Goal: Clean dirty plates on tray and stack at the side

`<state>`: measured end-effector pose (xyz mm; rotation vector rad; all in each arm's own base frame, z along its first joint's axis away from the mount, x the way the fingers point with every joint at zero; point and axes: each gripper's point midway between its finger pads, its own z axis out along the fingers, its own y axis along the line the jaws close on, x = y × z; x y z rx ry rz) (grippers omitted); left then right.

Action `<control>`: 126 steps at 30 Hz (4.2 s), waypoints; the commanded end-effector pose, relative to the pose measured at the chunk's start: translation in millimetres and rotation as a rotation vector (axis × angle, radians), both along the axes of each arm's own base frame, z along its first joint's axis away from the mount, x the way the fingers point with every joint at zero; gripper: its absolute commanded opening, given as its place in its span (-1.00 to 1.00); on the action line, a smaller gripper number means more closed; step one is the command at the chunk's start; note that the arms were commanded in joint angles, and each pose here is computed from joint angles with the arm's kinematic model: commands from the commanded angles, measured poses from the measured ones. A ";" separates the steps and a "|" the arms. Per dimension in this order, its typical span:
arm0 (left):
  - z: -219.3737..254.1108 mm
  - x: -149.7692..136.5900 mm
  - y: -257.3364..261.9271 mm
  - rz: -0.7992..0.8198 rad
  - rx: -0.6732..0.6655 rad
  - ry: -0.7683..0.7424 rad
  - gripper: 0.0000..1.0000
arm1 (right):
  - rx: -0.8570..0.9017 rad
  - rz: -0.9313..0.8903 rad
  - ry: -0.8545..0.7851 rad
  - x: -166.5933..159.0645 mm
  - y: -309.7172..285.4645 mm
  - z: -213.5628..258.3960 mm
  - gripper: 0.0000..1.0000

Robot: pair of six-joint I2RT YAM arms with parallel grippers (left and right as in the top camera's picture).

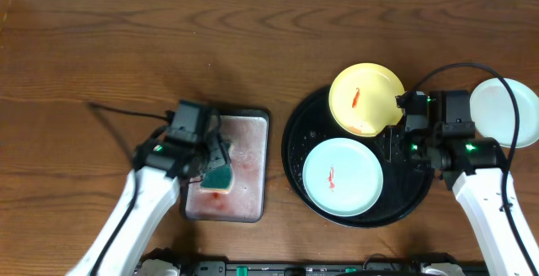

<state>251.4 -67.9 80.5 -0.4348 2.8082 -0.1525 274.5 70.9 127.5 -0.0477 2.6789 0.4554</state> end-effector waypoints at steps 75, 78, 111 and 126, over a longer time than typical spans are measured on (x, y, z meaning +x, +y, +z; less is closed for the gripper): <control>-86.7 22.7 -161.6 -0.264 0.288 0.001 -0.86 | -0.073 -0.090 0.437 -40.6 -11.8 -139.6 -0.97; -81.3 32.8 -159.4 -0.291 0.332 -0.047 -0.86 | -0.077 -0.080 0.441 -42.3 -12.0 -139.6 -0.98; -83.0 39.8 -221.5 -0.402 0.093 -0.106 -0.85 | -0.127 -0.102 0.457 -46.2 -21.0 -141.6 -0.97; -88.5 8.5 -240.8 -0.435 -0.035 0.025 -0.85 | -0.131 -0.103 0.459 -46.9 -21.7 -141.7 -0.97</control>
